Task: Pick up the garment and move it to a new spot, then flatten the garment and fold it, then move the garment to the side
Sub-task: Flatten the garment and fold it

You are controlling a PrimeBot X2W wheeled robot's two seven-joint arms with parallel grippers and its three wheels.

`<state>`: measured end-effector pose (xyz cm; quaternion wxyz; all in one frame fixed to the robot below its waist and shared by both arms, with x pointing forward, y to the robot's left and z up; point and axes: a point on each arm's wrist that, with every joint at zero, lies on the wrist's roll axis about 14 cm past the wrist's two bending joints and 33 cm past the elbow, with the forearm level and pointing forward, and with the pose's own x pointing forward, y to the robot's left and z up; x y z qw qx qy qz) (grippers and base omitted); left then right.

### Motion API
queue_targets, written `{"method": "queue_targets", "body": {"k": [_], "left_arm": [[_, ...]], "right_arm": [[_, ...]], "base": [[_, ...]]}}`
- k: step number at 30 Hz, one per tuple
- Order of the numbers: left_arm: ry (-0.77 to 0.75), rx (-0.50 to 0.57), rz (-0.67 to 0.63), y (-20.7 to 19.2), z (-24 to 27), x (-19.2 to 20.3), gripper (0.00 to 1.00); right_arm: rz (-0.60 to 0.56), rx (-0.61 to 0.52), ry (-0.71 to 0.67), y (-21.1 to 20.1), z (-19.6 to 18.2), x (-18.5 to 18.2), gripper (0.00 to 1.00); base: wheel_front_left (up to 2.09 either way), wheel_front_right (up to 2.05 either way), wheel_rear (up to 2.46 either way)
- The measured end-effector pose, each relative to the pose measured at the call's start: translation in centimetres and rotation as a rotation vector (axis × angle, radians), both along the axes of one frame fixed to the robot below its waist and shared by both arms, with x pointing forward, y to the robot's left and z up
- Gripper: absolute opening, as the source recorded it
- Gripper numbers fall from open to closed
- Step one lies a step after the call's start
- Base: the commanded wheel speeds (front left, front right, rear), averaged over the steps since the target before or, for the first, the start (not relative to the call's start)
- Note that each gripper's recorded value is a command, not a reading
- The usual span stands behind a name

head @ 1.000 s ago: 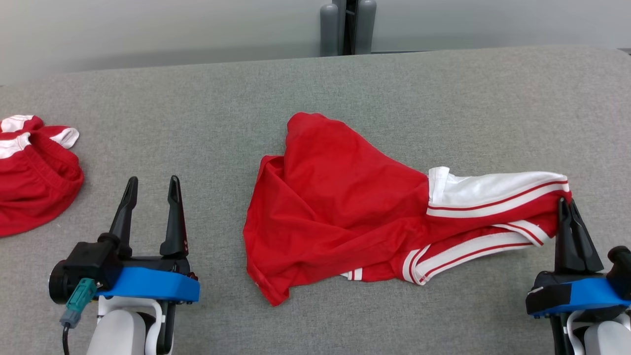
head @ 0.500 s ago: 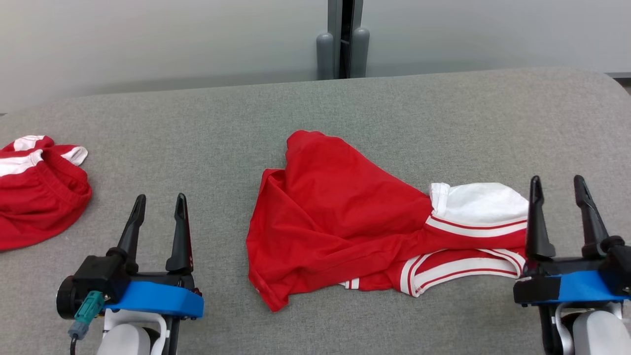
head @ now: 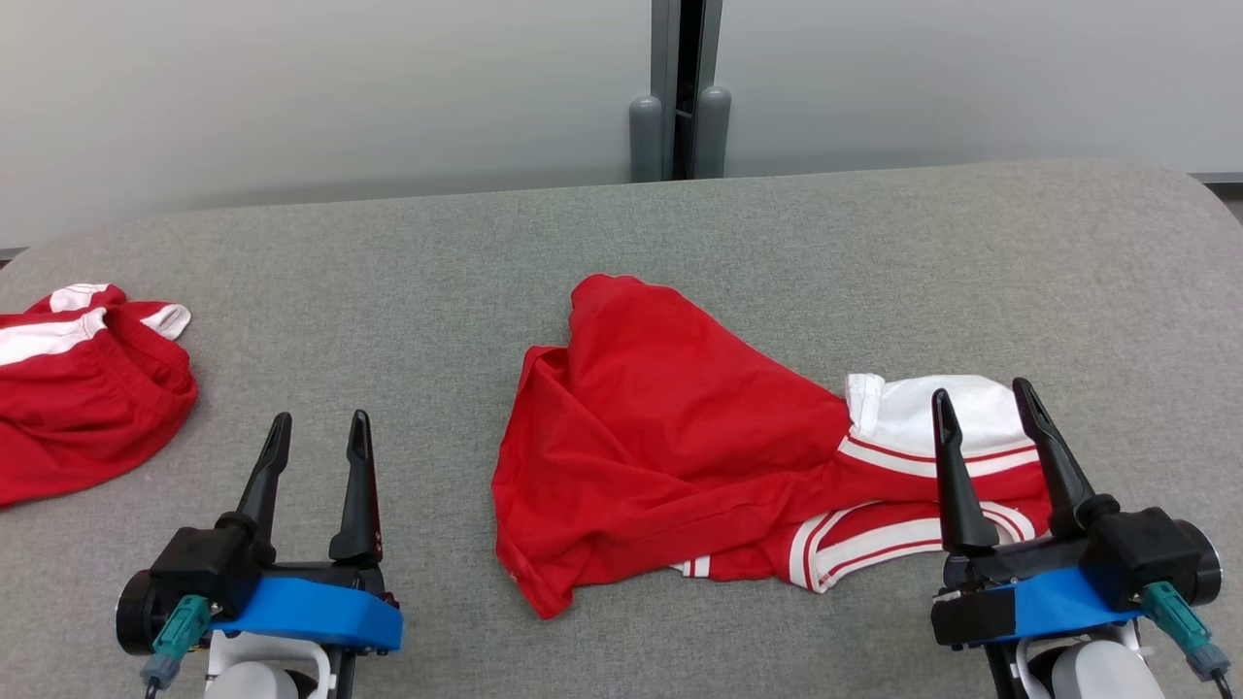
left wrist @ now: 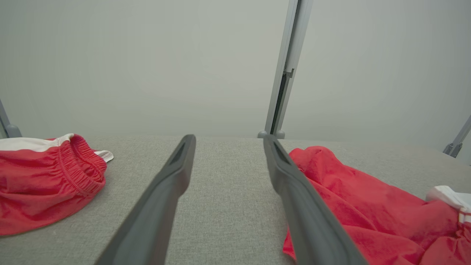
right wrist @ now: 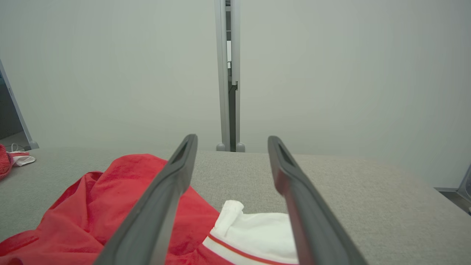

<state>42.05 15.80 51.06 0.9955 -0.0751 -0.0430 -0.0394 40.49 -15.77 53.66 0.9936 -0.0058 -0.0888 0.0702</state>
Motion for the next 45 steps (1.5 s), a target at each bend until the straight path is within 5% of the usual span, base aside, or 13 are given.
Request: {"method": "queue_targets", "body": {"k": [14, 43, 44, 45], "left_arm": [[0.003, 0.002, -0.082, -2.7, -0.1, 1.0, 1.00], [0.404, 0.055, -0.368, -10.4, -12.1, -5.3, 1.00], [0.412, 0.051, -0.369, -10.4, -12.3, -5.4, 0.35], [0.418, 0.053, -0.372, -10.5, -12.4, -5.5, 0.00]], "right_arm": [[-0.018, 0.001, 0.019, -0.6, -0.6, -0.2, 1.00], [-0.061, 0.008, 0.039, -2.1, -1.3, -0.4, 1.00], [-0.063, 0.008, 0.038, -2.1, -1.2, -0.4, 1.00], [-0.063, 0.008, 0.038, -2.2, -1.2, -0.4, 1.00]], "base": [[0.00, 0.00, 0.00], [0.00, 0.00, 0.00], [0.00, 0.00, 0.00], [0.00, 0.00, 0.00]]}}
